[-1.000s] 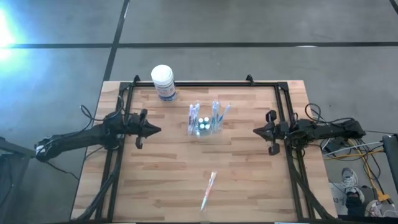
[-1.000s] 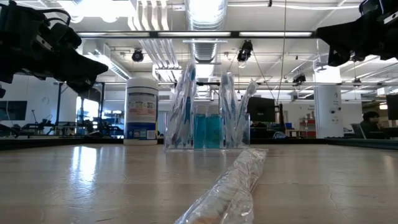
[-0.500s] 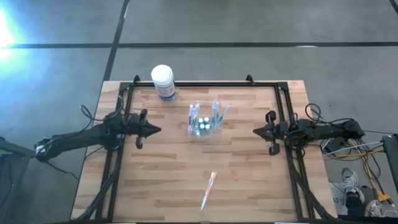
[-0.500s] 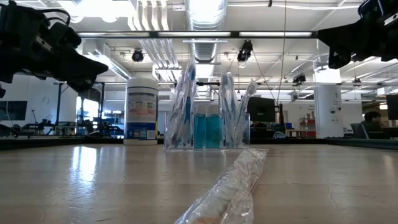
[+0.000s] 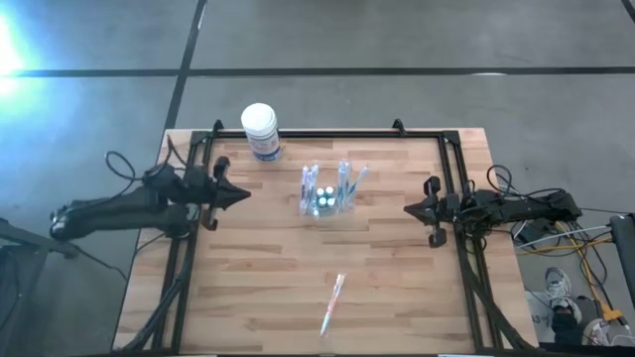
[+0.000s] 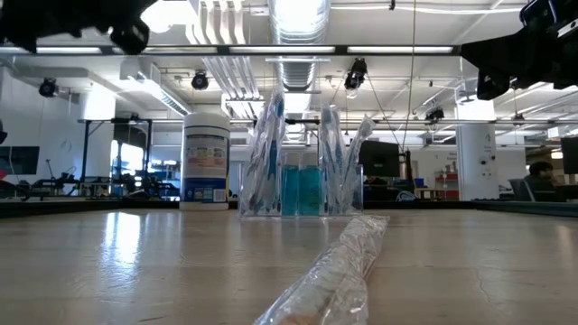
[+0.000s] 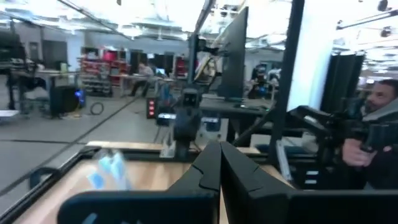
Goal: Pick & Place toothbrushing station
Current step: Put the orange toothbrush into the transparent bin organizer
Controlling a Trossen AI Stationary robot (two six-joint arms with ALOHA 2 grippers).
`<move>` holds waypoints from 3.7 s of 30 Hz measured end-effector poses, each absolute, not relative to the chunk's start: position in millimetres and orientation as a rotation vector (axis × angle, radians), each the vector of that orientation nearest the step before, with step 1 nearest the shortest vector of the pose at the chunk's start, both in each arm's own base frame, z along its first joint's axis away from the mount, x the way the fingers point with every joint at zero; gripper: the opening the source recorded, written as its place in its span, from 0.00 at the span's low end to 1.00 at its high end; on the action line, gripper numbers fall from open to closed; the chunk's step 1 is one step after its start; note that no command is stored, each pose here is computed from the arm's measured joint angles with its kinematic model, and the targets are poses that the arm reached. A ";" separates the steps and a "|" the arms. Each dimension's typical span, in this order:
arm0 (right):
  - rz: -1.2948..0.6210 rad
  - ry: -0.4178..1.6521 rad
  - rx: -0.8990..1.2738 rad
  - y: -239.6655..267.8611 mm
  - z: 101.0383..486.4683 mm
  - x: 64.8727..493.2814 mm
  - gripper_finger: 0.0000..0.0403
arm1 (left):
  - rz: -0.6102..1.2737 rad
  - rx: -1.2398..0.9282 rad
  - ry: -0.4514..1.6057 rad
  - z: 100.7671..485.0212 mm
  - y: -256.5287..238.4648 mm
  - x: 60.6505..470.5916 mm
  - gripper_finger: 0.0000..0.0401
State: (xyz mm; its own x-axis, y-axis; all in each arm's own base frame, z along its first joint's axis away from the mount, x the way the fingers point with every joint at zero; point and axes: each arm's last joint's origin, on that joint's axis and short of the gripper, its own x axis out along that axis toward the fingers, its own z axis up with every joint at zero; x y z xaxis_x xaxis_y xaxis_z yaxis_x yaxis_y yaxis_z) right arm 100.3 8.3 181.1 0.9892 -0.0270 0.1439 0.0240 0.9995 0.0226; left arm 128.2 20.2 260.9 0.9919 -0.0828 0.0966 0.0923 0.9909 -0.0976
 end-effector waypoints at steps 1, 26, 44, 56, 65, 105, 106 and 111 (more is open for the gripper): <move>-0.025 -0.145 0.021 8.3 181.0 100.3 0.02 | -0.098 -0.103 -0.088 268.9 18.2 132.5 0.01; -0.035 -0.139 -0.007 8.1 180.6 100.7 0.02 | -0.152 -0.408 0.641 248.6 -148.6 308.3 0.03; -0.031 -0.061 0.093 8.2 172.9 101.6 0.02 | 0.079 -0.373 1.042 209.2 -206.8 419.8 0.32; -0.031 -0.026 0.124 8.4 169.7 102.5 0.02 | 0.263 -0.412 1.148 186.3 -199.4 435.7 0.57; -0.030 -0.027 0.129 8.4 169.8 102.4 0.02 | 0.339 -0.388 1.167 170.6 -188.3 435.4 0.57; -0.027 0.010 0.156 8.9 166.6 104.6 0.02 | 0.210 0.139 0.604 367.0 -169.5 334.3 0.01; -0.026 0.009 0.156 8.9 166.6 104.6 0.02 | 0.241 0.141 0.557 375.9 -162.6 316.9 0.01; -0.025 0.003 0.173 8.9 167.2 104.6 0.02 | 0.119 0.147 0.244 376.2 -135.0 246.8 0.00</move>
